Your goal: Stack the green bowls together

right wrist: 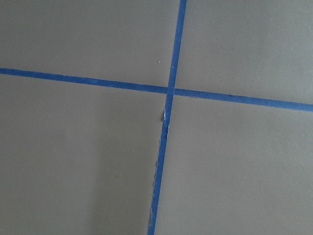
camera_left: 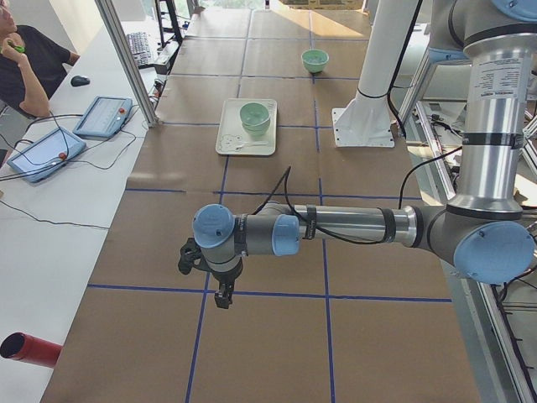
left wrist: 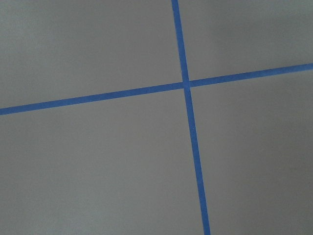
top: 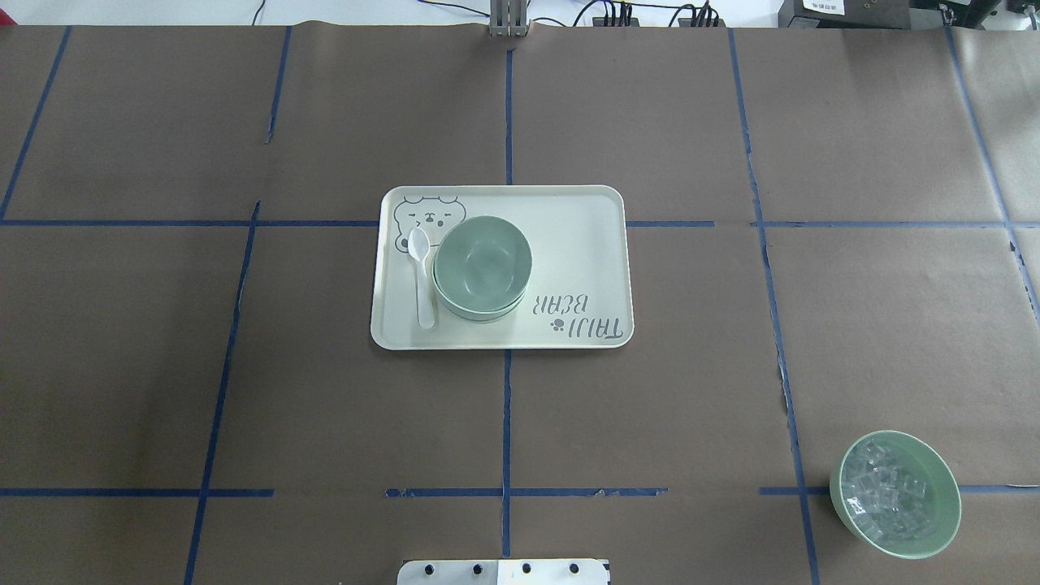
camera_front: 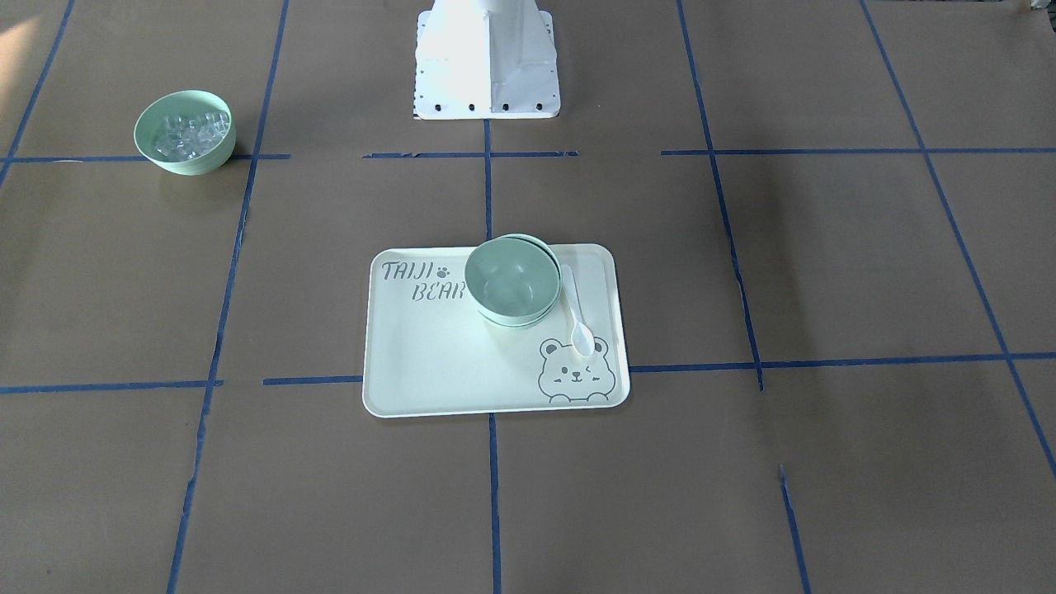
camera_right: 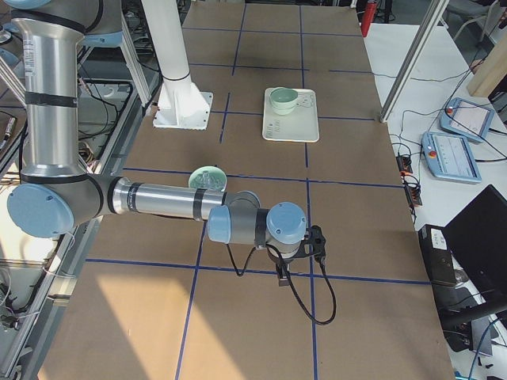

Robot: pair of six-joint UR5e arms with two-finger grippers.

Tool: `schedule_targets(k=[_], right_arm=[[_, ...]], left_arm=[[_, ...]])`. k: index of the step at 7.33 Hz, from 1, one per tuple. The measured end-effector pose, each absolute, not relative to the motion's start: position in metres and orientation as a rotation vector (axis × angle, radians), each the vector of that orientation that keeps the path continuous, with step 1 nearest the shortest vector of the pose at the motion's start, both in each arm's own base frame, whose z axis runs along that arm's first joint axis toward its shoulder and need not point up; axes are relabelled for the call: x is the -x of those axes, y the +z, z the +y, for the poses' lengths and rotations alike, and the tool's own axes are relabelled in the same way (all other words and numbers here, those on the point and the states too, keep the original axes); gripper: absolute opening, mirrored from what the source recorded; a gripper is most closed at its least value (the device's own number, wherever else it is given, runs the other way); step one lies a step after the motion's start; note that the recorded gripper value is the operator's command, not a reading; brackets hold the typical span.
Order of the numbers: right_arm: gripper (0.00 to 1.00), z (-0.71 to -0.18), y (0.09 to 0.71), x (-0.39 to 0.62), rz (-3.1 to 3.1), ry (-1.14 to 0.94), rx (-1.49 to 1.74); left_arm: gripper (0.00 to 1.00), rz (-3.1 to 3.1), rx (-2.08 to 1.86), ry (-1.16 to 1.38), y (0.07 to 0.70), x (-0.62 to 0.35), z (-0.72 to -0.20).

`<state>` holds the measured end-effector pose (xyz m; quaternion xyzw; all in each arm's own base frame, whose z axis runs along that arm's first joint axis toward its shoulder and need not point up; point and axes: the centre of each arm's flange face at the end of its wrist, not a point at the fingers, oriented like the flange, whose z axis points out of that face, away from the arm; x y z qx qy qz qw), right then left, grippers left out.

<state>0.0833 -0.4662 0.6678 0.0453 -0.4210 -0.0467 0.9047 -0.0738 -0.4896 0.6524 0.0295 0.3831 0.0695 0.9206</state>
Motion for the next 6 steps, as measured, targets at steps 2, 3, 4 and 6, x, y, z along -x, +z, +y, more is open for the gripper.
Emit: schedule_targets(k=[2, 3, 4, 6], right_arm=[[1.00, -0.4665, 0.6663, -0.0833, -0.870, -0.098, -0.098], [1.00, -0.4667, 0.6648, -0.0833, -0.870, -0.100, -0.101], [1.00, -0.4668, 0.6643, -0.0833, -0.870, -0.100, -0.102], [1.00, -0.4670, 0.6639, -0.0832, -0.871, -0.101, -0.103]], left_arm=[[1.00, 0.787, -0.060, 0.143, 0.6526, 0.0739, -0.4892], [1.00, 0.787, -0.060, 0.142, 0.6529, 0.0738, -0.4890], [1.00, 0.788, -0.059, 0.142, 0.6532, 0.0737, -0.4889], [1.00, 0.788, -0.057, 0.142, 0.6541, 0.0736, -0.4886]])
